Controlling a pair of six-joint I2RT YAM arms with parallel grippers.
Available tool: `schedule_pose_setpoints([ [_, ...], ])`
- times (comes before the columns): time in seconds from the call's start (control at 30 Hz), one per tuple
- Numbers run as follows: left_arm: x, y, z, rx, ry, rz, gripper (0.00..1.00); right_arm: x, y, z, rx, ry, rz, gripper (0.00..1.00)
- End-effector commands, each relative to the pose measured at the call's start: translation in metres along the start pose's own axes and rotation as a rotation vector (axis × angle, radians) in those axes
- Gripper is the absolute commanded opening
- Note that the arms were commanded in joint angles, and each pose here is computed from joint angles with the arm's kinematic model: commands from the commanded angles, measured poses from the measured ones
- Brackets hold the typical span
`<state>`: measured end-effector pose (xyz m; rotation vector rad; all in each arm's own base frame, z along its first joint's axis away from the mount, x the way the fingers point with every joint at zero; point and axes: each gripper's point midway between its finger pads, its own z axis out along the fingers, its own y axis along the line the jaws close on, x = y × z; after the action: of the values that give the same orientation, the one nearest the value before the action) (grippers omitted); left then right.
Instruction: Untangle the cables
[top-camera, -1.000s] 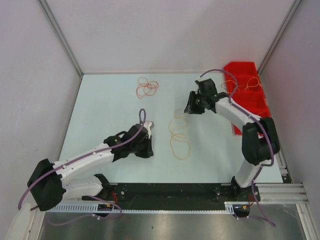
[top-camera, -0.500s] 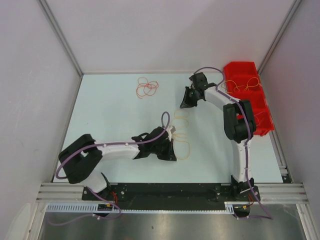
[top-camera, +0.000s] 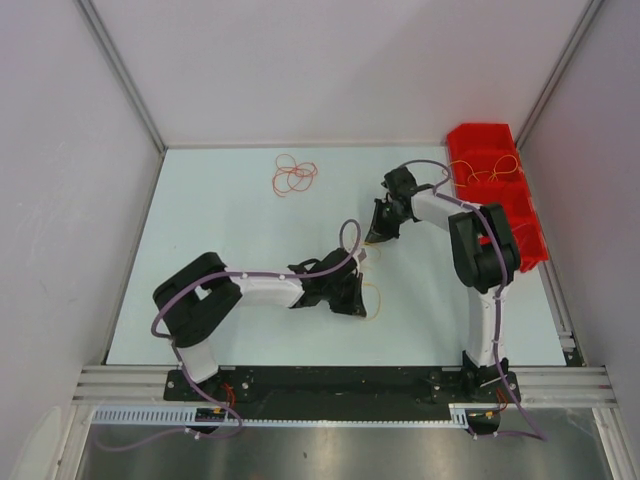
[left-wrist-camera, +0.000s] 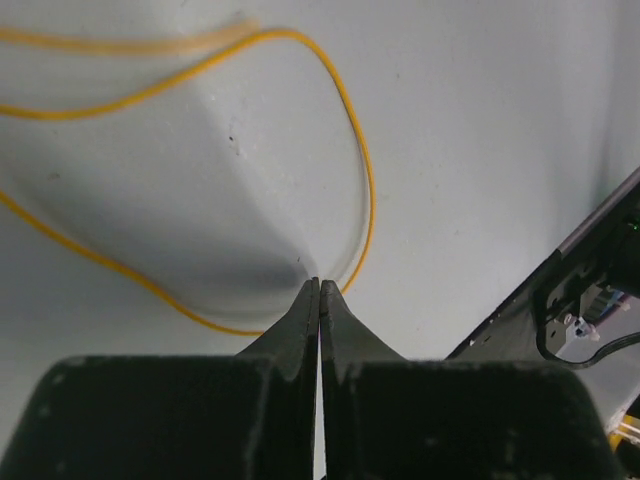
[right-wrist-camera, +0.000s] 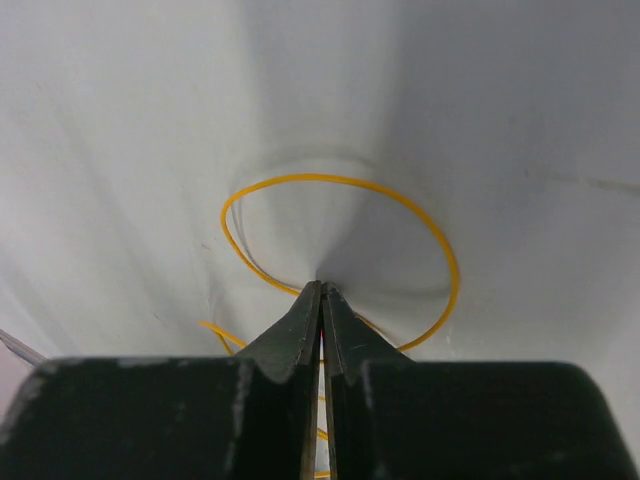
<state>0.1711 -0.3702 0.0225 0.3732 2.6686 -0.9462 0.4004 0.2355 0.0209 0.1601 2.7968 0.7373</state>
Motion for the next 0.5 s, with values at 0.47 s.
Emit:
schedule_pose_setpoints([
  [0.47,-0.085,0.049,-0.002,-0.181,-0.128,0.07,0.0,0.132,0.008,-0.044,0.043,0.095,-0.033,0.06],
])
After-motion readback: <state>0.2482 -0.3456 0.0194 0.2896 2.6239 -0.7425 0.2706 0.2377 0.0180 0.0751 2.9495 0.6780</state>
